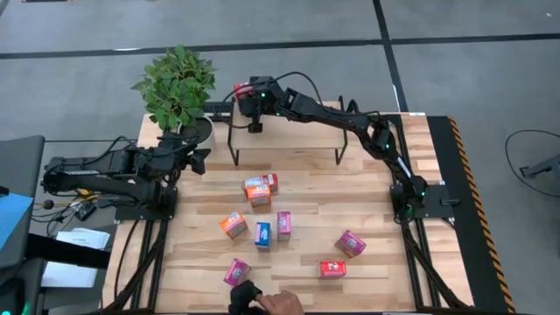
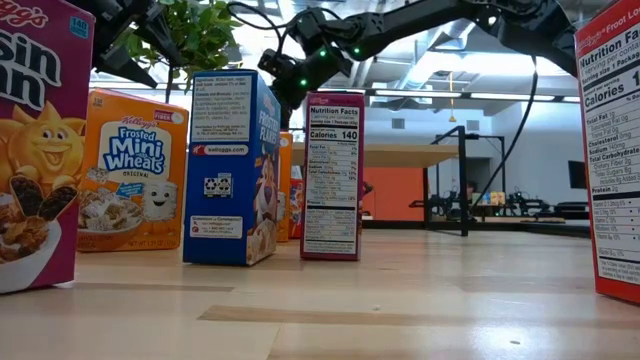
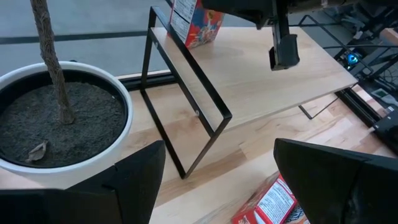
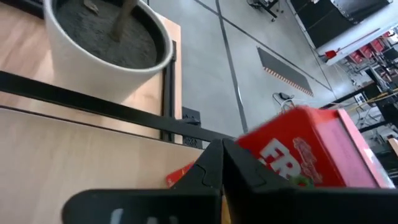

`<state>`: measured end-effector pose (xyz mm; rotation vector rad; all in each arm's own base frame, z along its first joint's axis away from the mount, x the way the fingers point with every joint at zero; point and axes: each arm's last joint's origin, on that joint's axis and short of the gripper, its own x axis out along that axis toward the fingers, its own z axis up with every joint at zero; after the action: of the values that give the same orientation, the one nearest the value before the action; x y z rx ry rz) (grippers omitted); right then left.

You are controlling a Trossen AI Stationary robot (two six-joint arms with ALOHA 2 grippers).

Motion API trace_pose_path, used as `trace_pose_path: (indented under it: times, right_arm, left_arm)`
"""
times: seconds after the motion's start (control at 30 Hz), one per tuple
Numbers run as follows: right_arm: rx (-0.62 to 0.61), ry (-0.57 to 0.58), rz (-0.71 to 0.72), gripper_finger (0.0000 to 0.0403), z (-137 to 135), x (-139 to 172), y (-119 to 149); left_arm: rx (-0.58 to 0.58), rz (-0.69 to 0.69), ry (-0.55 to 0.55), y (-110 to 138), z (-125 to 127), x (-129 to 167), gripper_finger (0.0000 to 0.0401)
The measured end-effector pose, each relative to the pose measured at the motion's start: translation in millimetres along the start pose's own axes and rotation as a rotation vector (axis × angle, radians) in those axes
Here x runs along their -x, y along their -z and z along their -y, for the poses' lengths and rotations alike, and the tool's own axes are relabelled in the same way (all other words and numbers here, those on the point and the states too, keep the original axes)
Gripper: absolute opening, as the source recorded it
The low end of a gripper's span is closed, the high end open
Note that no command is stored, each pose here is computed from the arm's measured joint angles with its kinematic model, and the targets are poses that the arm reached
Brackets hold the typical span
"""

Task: Stack cereal on shelf
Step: Put the top red cereal box on the shelf aligned with the other red cereal box on the shelf

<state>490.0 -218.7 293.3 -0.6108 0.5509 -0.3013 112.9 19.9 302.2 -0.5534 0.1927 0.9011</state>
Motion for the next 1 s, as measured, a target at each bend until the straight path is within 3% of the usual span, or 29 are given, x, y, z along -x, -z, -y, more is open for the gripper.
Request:
trace_pose_path:
  times: [0.13, 0.27, 0.47, 0.63, 0.83, 1.0]
  right_arm:
    - [0.009, -0.021, 0.005, 0.0043, -4.0, 10.1, -11.7]
    - [0.018, -0.067, -0.025, 0.0047, 4.2, 51.9, -34.2]
    - [-0.117, -0.307, -0.128, 0.0071, 16.0, 133.1, -46.4]
    - [-0.214, -0.5, -0.256, 0.0143, 16.0, 182.7, -41.0]
    - [-0.251, -0.617, -0.367, 0.0224, -8.5, 176.6, -36.7]
    - [-0.222, -0.687, -0.401, 0.0225, -50.2, 146.7, -37.2]
  left_arm:
    - [-0.007, -0.005, -0.006, 0.7, -0.6, -0.1, 0.029]
    - [-0.008, -0.009, -0.004, 0.8, -0.6, -0.1, 0.029]
    - [-0.041, -0.039, 0.017, 2.0, -0.5, 0.0, 0.029]
    - [-0.081, -0.087, 0.064, 3.5, 0.7, 0.1, 0.029]
    - [-0.149, -0.116, 0.1, 4.5, 1.7, 0.3, 0.029]
    - [-0.177, -0.133, 0.114, 5.3, 1.6, 0.4, 0.029]
